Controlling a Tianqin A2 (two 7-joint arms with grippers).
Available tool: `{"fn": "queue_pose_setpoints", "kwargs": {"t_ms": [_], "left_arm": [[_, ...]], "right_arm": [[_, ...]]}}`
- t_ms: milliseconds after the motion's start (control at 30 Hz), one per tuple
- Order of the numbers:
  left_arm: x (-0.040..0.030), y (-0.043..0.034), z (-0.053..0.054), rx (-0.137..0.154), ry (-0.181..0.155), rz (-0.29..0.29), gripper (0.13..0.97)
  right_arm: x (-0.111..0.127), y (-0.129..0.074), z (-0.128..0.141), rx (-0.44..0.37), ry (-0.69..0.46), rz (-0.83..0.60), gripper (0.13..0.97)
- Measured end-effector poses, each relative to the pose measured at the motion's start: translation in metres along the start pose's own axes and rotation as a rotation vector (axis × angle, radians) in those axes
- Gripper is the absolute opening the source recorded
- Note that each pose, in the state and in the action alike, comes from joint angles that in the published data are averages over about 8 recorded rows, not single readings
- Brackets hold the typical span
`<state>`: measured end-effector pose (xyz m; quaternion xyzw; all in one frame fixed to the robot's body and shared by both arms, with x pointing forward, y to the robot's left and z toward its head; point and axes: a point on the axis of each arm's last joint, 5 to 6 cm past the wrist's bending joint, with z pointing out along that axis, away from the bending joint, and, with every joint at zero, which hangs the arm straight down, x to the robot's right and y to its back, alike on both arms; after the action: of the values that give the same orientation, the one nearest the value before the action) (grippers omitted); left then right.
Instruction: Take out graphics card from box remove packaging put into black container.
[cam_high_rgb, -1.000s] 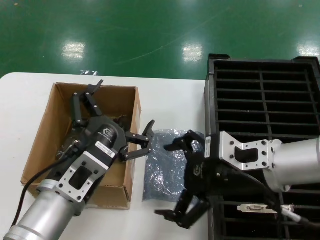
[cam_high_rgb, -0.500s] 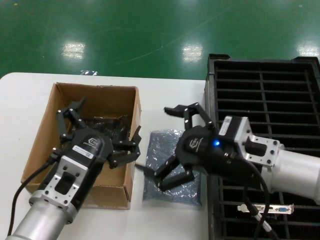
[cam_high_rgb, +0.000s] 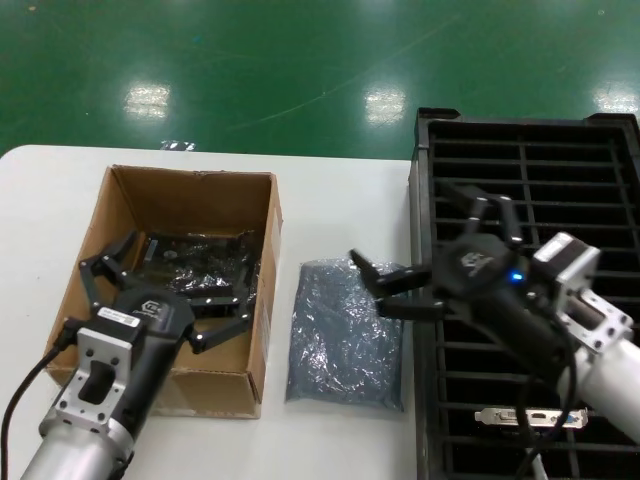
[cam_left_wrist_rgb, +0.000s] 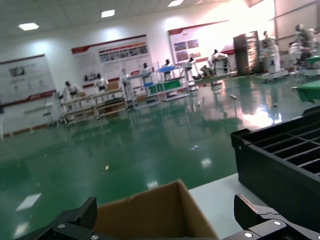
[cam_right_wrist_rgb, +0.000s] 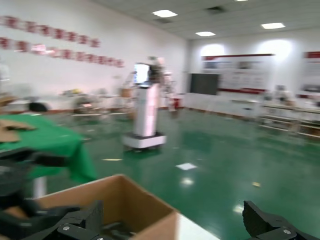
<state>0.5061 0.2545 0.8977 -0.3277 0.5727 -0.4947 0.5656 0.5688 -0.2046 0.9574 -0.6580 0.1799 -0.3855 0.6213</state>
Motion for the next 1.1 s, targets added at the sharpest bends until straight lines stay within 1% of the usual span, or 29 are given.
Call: {"fn": "queue_pose_setpoints", "kwargs": {"t_ms": [267, 500, 600, 733, 1100], "left_arm": [[-0.0037, 0.0174, -0.004, -0.049, -0.047, -0.095, 0.966], [-0.007, 0.0329, -0.009, -0.096, -0.093, -0.177, 0.966], [-0.008, 0.0378, -0.011, -0.112, -0.108, -0.203, 0.966], [-0.0087, 0.0409, -0.012, -0.121, -0.118, -0.218, 0.966], [-0.0087, 0.0412, -0.012, -0.122, -0.119, -0.22, 0.966]], "right_arm": [[-0.001, 0.035, -0.03, -0.014, 0.252, 0.082, 0.966], [-0.006, 0.067, -0.065, -0.079, 0.483, 0.139, 0.966], [-0.008, 0.077, -0.078, -0.109, 0.557, 0.154, 0.966], [-0.01, 0.083, -0.086, -0.129, 0.603, 0.162, 0.966], [-0.01, 0.084, -0.087, -0.131, 0.608, 0.163, 0.966]]}}
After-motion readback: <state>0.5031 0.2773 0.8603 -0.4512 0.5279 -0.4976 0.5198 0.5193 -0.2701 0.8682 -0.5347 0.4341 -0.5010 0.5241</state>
